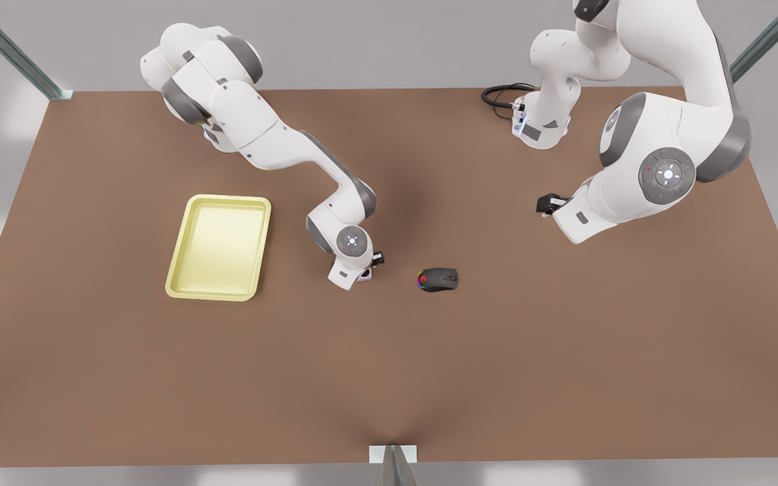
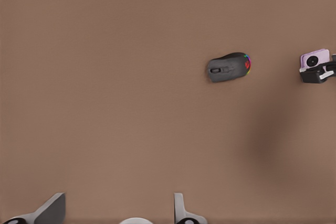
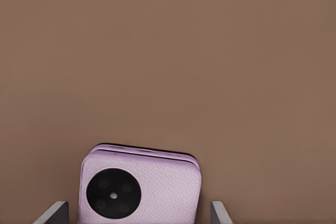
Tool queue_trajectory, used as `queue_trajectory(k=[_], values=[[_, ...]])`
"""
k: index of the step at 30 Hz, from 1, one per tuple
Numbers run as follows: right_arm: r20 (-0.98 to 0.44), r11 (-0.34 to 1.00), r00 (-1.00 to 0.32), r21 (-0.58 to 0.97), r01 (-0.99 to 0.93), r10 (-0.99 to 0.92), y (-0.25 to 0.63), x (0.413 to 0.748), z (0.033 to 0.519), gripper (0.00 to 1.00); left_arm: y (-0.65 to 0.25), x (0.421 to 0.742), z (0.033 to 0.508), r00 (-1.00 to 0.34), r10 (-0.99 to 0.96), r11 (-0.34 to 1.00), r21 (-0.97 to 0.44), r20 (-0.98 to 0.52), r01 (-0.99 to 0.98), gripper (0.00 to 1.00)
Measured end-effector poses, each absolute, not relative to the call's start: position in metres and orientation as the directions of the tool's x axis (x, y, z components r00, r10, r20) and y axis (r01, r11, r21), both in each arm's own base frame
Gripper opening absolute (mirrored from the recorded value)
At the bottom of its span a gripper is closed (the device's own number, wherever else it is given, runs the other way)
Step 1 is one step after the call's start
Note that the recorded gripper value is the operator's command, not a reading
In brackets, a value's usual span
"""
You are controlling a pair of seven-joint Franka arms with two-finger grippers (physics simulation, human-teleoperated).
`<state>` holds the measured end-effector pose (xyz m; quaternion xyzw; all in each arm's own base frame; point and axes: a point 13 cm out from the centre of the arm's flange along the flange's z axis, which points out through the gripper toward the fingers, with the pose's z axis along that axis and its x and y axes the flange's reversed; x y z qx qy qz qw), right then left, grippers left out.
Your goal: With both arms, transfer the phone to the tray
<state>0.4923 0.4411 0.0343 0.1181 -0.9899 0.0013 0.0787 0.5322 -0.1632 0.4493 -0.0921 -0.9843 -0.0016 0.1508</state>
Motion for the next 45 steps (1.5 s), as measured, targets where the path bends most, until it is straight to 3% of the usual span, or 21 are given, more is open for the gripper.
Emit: queue_trajectory(k=[10, 12, 23, 29, 34, 37, 42, 45], values=[[0.154, 0.975, -0.963, 0.01, -0.222, -0.221, 0.439, 0.494, 0.031, 1.0, -0.163, 0.532, 0.448, -0.936, 0.18, 0.983, -0.024, 0.301, 0.181, 1.0], [0.153, 0.975, -0.963, 0.01, -0.222, -0.221, 0.439, 0.495, 0.029, 0.87, -0.163, 0.531, 0.447, -0.936, 0.18, 0.983, -0.024, 0.302, 0.181, 1.0], [0.129, 0.978, -0.969, 0.017, -0.21, -0.21, 0.441, 0.507, 0.041, 0.86, -0.161, 0.532, 0.444, -0.935, 0.178, 0.984, -0.024, 0.308, 0.179, 1.0], [0.145, 0.977, -0.966, 0.008, -0.213, -0.212, 0.437, 0.5, 0.031, 0.93, -0.16, 0.532, 0.445, -0.935, 0.177, 0.984, -0.023, 0.307, 0.179, 1.0], [0.144, 0.976, -0.965, 0.009, -0.218, -0.217, 0.439, 0.498, 0.028, 0.8, -0.16, 0.532, 0.444, -0.935, 0.177, 0.984, -0.023, 0.308, 0.179, 1.0], [0.139, 0.976, -0.966, 0.012, -0.218, -0.218, 0.439, 0.501, 0.03, 0.78, -0.16, 0.532, 0.444, -0.934, 0.177, 0.984, -0.023, 0.309, 0.179, 1.0], [0.088, 0.982, -0.978, 0.027, -0.187, -0.189, 0.426, 0.535, 0.075, 0.78, -0.16, 0.533, 0.443, -0.934, 0.177, 0.984, -0.022, 0.309, 0.179, 1.0], [0.053, 0.997, -0.996, 0.019, -0.074, -0.075, 0.333, 0.577, 0.139, 0.76, -0.16, 0.533, 0.44, -0.933, 0.176, 0.984, -0.022, 0.315, 0.178, 1.0]])
